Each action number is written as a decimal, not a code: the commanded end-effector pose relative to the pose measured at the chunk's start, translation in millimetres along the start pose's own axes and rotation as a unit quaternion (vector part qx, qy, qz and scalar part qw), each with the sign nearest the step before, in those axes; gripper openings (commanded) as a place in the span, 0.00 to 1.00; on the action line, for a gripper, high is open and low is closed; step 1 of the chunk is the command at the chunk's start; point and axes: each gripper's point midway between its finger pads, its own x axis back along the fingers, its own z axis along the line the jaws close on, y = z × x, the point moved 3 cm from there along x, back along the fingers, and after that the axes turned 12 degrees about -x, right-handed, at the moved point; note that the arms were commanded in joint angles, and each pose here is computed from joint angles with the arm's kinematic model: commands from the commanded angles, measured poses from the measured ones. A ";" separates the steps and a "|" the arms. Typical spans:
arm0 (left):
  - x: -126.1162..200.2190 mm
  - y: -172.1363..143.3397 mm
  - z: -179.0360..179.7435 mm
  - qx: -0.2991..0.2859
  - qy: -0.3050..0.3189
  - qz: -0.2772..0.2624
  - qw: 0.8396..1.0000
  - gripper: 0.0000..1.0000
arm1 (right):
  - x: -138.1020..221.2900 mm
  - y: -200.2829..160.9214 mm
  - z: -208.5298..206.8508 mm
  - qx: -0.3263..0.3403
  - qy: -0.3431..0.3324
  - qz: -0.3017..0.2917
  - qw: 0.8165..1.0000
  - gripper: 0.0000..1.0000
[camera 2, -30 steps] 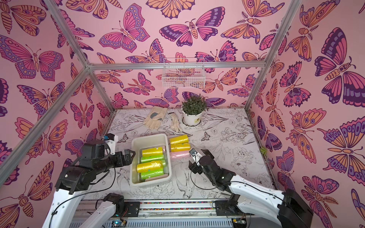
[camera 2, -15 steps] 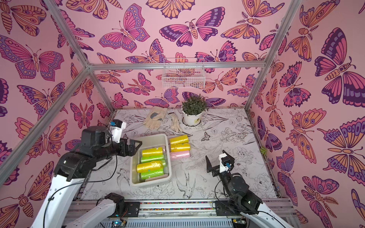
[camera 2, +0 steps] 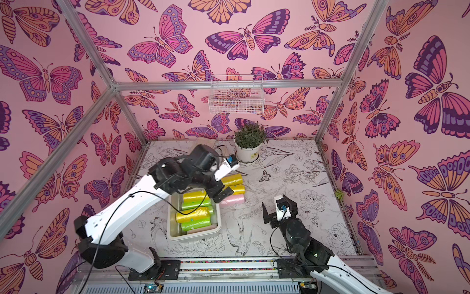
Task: Put the roll of trash bags into the storage box
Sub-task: Pick up the roll of trash bags from the center of the board.
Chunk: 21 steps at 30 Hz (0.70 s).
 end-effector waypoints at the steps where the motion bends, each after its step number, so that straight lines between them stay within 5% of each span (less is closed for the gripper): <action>1: -26.5 -19.6 -13.1 -0.095 -0.018 0.122 0.988 0.99 | 5.4 11.9 -4.1 -0.016 -0.004 -0.022 1.000 0.99; 12: -114.6 -33.6 -25.5 -0.108 -0.090 0.247 0.959 0.88 | 9.9 13.0 -5.8 -0.022 0.002 -0.037 0.999 0.99; 21: -156.5 -53.9 -19.8 -0.111 -0.078 0.304 0.943 0.88 | 5.1 10.2 -0.9 -0.011 0.008 -0.025 1.000 0.99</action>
